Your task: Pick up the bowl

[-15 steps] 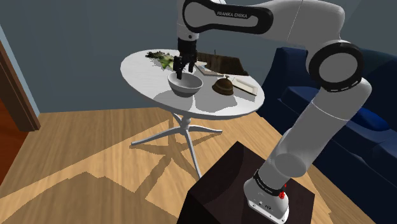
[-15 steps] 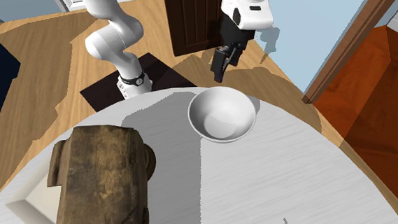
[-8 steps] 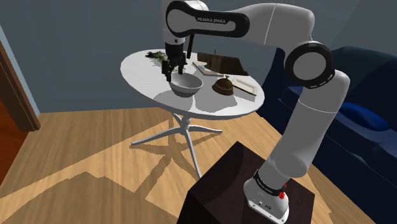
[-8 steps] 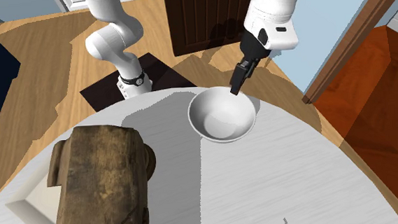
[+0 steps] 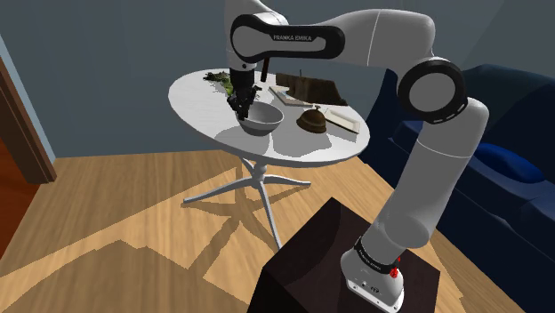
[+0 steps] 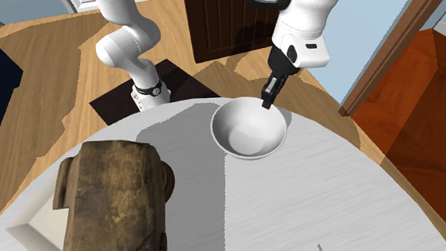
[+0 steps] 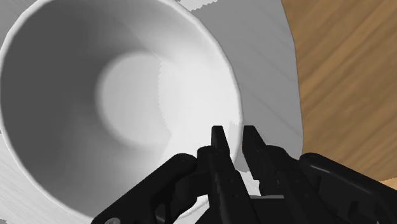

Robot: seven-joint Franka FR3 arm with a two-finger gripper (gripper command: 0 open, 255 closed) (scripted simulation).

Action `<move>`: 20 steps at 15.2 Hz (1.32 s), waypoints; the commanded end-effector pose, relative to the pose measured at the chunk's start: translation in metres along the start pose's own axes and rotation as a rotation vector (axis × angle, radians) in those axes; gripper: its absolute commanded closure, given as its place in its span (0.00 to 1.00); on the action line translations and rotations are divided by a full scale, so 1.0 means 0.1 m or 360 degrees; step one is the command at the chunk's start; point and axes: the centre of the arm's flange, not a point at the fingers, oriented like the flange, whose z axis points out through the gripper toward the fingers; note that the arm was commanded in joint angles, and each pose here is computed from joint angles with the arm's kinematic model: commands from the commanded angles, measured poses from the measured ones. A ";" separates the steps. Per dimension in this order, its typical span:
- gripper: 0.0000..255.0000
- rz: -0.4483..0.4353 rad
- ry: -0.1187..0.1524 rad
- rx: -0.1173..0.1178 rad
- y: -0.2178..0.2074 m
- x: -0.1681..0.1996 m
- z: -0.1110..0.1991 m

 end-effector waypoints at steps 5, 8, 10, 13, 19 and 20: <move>1.00 0.0000 0.0000 0.0000 0.00 0.00 0.00; 1.00 0.0000 0.0000 0.0000 0.01 -0.01 -0.06; 1.00 0.0000 0.0000 0.0000 0.02 -0.02 -0.16; 1.00 0.0000 0.0000 0.0000 0.05 -0.03 -0.32; 1.00 0.0000 0.0000 0.0000 0.09 -0.06 -0.63; 1.00 0.0000 0.0000 0.0000 0.09 -0.07 -0.68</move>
